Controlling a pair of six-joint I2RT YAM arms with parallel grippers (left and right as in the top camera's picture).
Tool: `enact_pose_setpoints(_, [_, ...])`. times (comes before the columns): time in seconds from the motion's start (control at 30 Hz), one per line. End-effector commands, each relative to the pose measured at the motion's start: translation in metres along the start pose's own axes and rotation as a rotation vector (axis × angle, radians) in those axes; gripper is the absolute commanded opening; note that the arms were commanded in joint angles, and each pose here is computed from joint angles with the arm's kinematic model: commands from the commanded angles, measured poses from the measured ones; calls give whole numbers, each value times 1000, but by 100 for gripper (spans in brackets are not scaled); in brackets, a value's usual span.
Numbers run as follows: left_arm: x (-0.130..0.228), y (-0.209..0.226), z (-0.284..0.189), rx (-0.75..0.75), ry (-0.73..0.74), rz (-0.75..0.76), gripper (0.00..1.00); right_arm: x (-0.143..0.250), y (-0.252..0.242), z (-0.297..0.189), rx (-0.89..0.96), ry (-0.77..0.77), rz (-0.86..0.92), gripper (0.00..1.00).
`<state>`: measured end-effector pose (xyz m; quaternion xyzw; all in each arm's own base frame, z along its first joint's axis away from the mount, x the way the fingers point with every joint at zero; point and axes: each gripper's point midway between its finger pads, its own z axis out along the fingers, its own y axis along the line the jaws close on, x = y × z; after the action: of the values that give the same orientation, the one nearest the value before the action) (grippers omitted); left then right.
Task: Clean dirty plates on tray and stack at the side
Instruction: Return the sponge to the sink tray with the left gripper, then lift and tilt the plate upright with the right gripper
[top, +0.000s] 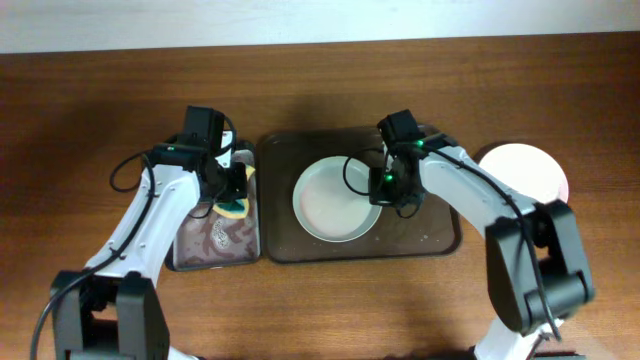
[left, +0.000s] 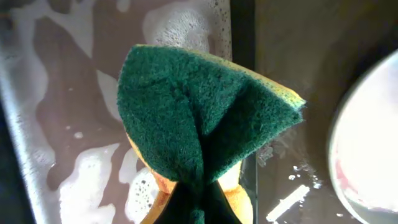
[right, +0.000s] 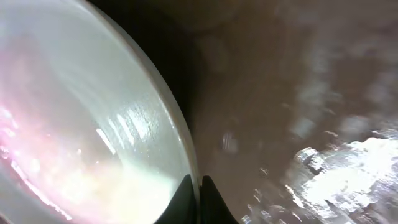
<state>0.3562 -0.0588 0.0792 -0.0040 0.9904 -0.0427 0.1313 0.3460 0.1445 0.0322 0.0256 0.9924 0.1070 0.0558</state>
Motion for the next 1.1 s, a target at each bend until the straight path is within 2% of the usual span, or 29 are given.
enact_pose_setpoints(0.0, [14,-1,25,20,55,41,0,-16,-17,-41,115,-148,-30,4])
enact_pose_setpoints(0.1, [19,7,42,-9,85,33,0,-26,-28,-73,202,-252,-98,4])
enact_pose_setpoints(0.23, [23,15,61,-36,121,18,0,-38,-57,-117,407,-390,-108,4])
enact_pose_setpoints(0.37, [23,20,62,-68,122,-14,0,-43,-68,-149,580,-497,-129,4])
enact_pose_setpoints(0.43, [21,28,61,-107,109,-85,7,-44,-66,-159,663,-538,-149,4])
enact_pose_setpoints(0.47, [20,29,60,-108,103,-118,14,-44,-64,-162,689,-552,-159,4])
enact_pose_setpoints(0.5, [19,32,58,-110,98,-148,27,-43,-59,-166,723,-576,-178,4])
enact_pose_setpoints(0.6, [18,36,58,-113,94,-167,41,-43,-48,-177,795,-633,-211,4])
enact_pose_setpoints(0.67, [15,38,58,-112,82,-171,56,-42,-40,-187,851,-685,-228,4])
enact_pose_setpoints(0.87, [-7,36,58,-95,-4,-171,65,-41,-27,-192,864,-727,-248,4])
enact_pose_setpoints(1.07, [-16,35,61,-87,-43,-170,65,-41,-25,-189,847,-722,-251,4])
